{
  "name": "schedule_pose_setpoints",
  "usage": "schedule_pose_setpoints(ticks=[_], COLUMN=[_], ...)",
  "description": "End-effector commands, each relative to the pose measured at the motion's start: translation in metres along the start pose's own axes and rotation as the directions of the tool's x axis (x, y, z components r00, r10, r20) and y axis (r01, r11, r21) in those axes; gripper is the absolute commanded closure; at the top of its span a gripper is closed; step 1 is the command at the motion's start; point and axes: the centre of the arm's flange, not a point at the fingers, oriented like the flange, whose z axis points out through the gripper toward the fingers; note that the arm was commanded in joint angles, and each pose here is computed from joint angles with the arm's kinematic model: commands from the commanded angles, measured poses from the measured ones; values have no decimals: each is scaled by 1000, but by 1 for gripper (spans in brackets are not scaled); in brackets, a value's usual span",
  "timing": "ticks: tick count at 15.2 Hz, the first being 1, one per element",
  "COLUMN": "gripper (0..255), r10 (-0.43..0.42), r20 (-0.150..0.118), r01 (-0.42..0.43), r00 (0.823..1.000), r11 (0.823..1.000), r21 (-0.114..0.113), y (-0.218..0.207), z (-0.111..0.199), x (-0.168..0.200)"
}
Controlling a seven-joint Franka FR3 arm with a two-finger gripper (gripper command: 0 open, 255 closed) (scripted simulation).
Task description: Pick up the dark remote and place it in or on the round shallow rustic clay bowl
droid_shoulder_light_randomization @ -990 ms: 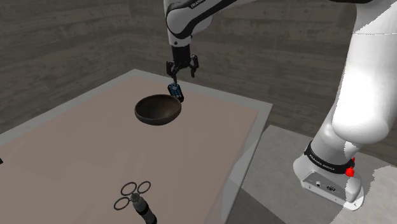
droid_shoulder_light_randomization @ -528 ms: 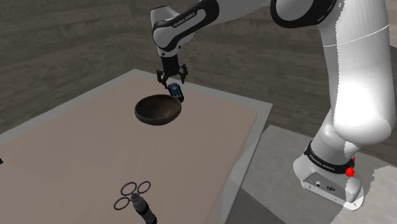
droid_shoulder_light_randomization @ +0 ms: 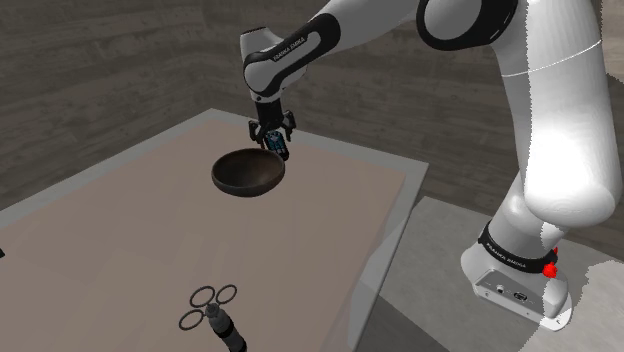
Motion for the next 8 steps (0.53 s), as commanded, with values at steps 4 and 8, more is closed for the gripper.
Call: schedule_pose_setpoints(ticks=[4, 8], gripper=[0, 255], r10=[0, 0], r20=[-1, 0], r01=[0, 0], r00=[1000, 1000], r11=[1000, 1000], r21=[0, 0], y=[0, 0], z=[2, 2], x=[0, 0])
